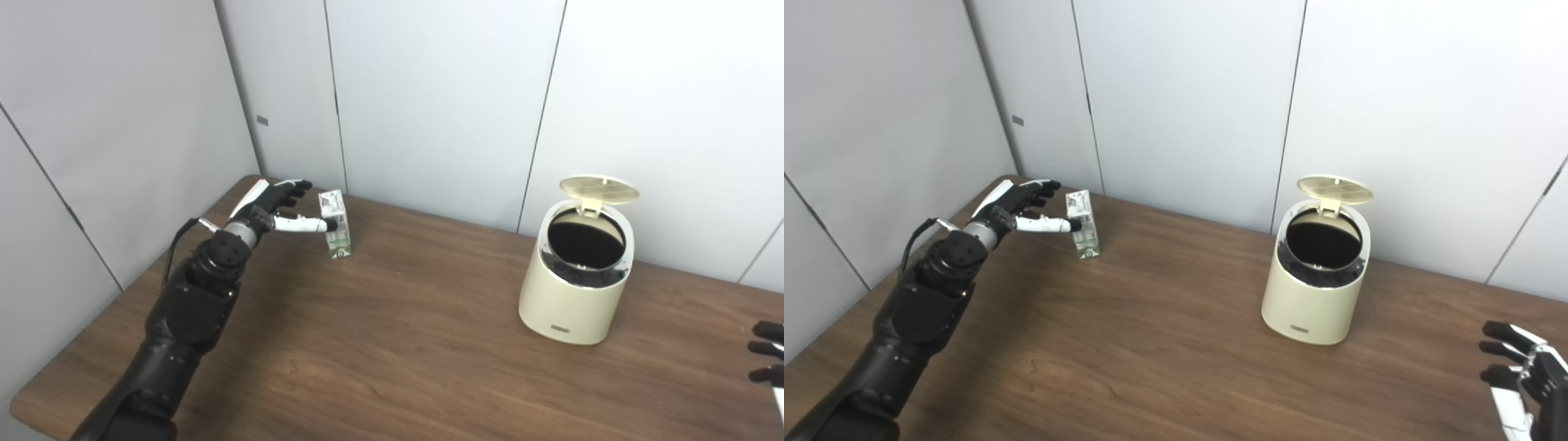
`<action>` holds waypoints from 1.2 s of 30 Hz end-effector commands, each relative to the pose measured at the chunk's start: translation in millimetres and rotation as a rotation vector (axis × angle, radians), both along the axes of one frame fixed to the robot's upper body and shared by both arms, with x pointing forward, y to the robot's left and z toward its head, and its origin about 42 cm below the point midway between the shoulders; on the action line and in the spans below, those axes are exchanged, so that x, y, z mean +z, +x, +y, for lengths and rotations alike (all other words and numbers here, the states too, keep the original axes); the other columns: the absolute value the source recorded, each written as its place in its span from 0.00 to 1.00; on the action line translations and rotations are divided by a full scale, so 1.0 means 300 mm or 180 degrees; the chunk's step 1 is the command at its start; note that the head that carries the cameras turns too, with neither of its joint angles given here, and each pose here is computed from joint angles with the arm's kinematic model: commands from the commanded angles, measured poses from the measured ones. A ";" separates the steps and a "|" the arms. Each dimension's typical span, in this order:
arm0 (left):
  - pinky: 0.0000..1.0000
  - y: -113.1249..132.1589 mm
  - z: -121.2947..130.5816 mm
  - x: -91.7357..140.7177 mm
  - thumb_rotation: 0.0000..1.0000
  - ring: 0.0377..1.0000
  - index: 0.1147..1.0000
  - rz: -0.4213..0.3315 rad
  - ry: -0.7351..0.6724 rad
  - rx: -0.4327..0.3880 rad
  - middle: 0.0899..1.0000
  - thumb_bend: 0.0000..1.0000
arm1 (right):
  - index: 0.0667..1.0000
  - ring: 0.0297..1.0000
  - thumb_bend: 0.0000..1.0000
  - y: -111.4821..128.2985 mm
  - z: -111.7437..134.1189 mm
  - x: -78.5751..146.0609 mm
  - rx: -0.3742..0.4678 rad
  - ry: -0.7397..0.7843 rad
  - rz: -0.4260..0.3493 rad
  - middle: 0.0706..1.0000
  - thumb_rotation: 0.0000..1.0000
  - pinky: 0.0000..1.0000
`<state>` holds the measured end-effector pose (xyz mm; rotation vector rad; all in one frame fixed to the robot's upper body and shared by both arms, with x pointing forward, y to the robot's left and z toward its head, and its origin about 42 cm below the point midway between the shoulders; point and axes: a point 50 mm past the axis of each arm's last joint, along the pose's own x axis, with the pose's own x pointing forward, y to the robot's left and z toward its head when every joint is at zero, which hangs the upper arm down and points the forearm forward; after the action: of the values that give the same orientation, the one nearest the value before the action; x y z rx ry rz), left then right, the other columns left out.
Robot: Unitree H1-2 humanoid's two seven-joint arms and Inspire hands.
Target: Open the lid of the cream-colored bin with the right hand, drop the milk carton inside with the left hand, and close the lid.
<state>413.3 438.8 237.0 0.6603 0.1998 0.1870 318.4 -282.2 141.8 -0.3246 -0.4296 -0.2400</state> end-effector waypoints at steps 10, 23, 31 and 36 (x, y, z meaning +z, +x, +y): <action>0.86 0.043 -0.004 0.072 0.31 0.93 0.95 -0.0108 0.0073 -0.0076 0.93 1.00 | 0.60 0.60 0.71 -0.055 -0.010 -0.021 -0.0035 0.0029 0.0134 0.64 0.87 0.38; 0.84 0.062 -0.025 0.044 0.31 0.92 0.97 -0.0133 -0.0048 -0.0107 0.94 1.00 | 0.60 0.59 0.73 -0.068 -0.009 -0.018 -0.0020 0.0017 0.0158 0.63 0.87 0.38; 0.88 0.062 -0.031 0.046 0.33 0.93 0.96 -0.0239 -0.0010 -0.0098 0.93 1.00 | 0.61 0.60 0.73 -0.074 -0.016 -0.027 -0.0007 -0.0059 0.0157 0.65 0.89 0.40; 0.87 0.069 -0.025 0.037 0.32 0.92 0.95 -0.0230 -0.0009 -0.0072 0.92 1.00 | 0.61 0.60 0.74 -0.079 -0.017 -0.026 -0.0014 -0.0051 0.0176 0.64 0.88 0.39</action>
<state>423.1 426.0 215.7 0.6184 0.2277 0.1434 304.6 -284.3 139.7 -0.3275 -0.3816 -0.2348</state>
